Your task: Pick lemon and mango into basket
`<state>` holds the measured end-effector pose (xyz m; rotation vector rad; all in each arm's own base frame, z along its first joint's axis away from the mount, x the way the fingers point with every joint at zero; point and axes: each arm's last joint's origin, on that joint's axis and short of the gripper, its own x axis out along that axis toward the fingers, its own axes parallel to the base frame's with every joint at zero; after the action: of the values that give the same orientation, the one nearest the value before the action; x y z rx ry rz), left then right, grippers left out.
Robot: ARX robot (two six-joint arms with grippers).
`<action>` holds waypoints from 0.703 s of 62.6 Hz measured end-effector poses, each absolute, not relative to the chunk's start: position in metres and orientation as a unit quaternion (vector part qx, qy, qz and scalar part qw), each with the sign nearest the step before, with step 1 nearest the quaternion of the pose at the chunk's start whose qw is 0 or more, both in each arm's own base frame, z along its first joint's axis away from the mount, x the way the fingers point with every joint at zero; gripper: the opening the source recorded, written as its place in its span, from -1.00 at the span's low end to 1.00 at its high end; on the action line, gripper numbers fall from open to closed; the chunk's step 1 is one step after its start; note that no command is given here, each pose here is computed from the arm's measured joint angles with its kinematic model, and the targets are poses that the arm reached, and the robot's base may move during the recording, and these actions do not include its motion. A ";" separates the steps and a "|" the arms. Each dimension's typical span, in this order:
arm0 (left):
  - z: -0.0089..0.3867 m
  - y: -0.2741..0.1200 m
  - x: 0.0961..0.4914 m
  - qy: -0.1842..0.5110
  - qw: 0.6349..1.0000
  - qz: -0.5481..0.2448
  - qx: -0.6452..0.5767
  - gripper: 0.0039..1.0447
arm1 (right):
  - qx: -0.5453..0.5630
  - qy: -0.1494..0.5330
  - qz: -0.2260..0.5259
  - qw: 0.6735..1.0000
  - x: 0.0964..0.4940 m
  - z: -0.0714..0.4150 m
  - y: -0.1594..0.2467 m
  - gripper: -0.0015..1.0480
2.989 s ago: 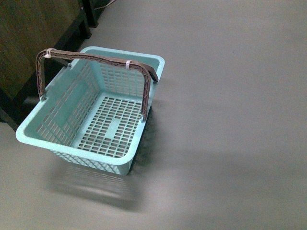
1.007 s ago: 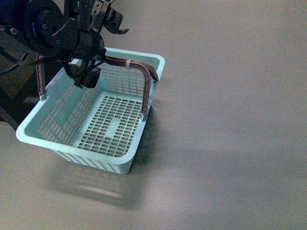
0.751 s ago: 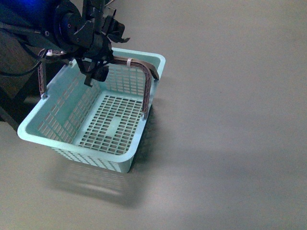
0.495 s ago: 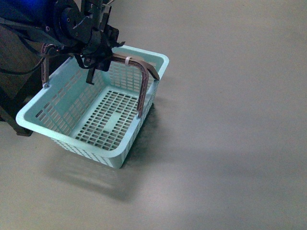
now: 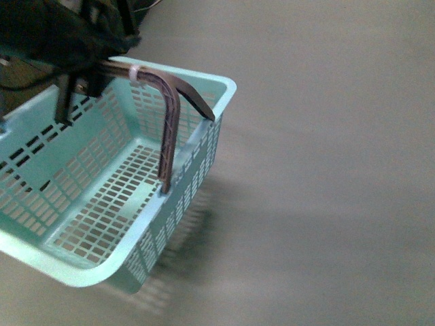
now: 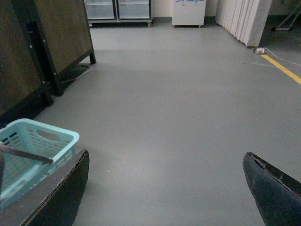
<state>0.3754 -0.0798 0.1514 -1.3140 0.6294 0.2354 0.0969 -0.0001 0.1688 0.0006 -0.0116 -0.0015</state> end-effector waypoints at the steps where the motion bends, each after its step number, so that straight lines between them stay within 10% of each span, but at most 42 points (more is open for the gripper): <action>1: 0.159 -0.077 0.368 0.283 0.739 0.103 -0.602 -0.45 | 0.000 -0.006 -0.001 1.000 0.097 0.169 0.000 0.83; 44: 0.310 -0.023 0.205 0.174 0.734 0.020 -0.656 -0.45 | 0.000 -0.006 -0.001 1.000 0.097 0.169 0.000 0.83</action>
<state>0.2052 -0.0235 0.3104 -1.4429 0.3834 0.0436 0.0969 -0.0001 0.1688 0.0006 -0.0116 -0.0015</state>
